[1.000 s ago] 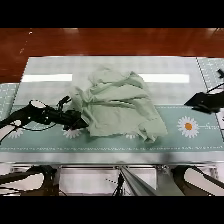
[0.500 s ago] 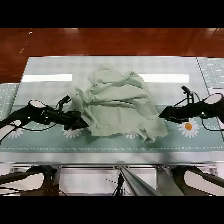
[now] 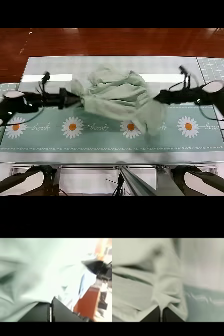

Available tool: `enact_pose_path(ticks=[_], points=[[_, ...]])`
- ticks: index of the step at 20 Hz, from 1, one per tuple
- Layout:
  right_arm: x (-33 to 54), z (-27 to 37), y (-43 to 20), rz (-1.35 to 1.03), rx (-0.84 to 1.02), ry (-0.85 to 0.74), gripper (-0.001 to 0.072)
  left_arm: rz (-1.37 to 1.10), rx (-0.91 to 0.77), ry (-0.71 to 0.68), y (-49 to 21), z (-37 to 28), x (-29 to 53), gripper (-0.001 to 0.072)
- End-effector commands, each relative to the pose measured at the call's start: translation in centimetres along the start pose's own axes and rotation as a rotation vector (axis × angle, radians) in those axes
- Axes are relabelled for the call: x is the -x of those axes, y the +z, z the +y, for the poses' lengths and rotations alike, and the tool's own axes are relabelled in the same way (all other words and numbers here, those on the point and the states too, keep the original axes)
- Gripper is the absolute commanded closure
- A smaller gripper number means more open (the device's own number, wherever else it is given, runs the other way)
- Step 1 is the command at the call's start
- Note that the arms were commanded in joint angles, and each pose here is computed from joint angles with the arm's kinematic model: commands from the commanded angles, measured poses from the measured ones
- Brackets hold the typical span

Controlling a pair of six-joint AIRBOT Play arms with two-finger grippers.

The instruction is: Fold the shirts.

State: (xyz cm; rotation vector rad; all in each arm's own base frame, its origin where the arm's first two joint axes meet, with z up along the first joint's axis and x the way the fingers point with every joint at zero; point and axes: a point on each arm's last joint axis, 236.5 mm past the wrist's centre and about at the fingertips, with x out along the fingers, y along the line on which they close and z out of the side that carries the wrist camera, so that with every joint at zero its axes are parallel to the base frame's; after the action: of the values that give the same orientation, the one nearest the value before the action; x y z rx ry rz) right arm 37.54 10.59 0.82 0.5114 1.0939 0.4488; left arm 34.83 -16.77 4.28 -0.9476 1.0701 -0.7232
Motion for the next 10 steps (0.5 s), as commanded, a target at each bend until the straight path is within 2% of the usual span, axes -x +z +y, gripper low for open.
enact_pose_path(ticks=[1,3,6,8,10], points=[[11.2,8.6,9.3,-0.351,0.242,0.041,0.0667,-0.228,-0.376,-0.096,5.1,-13.6,7.0,0.0688],[22.7,16.8,13.8,-0.689,0.438,0.032,0.0667,-0.426,-0.682,-0.121,5.7,-25.0,13.1,0.0688],[38.4,27.6,13.1,-1.099,0.655,0.043,0.0667,-0.731,-1.083,-0.172,1.0,-41.0,22.3,0.0687],[45.6,32.4,10.2,-1.275,0.763,0.038,0.0668,-0.826,-1.270,-0.183,-3.9,-47.0,25.8,0.0687],[49.4,34.9,7.6,-1.361,0.820,0.035,0.0668,-0.866,-1.311,-0.208,-7.3,-50.0,27.7,0.0687]])
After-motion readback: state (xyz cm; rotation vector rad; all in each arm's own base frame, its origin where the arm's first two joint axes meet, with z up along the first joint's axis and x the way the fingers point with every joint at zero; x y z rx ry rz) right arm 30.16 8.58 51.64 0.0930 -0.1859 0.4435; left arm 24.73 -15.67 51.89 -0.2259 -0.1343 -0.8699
